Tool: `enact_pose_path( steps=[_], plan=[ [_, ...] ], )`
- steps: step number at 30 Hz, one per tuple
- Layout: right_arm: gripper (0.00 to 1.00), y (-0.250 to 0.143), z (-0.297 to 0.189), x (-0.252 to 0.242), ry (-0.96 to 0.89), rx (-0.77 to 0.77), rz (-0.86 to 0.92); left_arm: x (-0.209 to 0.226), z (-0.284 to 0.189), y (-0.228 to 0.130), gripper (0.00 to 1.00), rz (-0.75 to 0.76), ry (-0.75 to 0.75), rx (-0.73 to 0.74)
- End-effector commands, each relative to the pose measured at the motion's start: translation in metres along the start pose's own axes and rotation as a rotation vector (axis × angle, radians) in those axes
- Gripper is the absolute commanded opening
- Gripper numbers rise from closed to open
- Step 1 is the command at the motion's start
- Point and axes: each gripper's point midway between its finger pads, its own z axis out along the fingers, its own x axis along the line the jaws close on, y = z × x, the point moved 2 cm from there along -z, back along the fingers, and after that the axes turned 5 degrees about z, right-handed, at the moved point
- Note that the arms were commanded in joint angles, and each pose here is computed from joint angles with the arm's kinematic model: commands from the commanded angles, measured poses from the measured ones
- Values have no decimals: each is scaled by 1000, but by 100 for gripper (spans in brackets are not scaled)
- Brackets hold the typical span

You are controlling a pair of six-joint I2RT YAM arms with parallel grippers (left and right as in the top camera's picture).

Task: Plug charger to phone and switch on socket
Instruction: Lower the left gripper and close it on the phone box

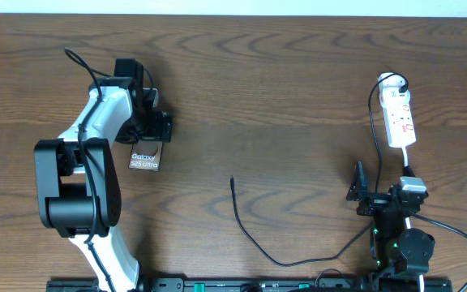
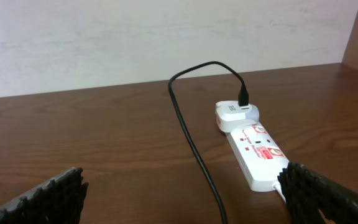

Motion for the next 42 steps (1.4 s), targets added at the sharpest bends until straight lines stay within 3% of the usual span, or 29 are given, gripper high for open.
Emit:
enact_pose_path(
  steps=[1, 42],
  plan=[
    [99, -1, 0, 0, 2, 2, -12, 1, 3, -2, 98, 11, 1, 5],
    [99, -1, 0, 0, 2, 2, -12, 4, 18, -11, 98, 12, 21, 10]
  ],
)
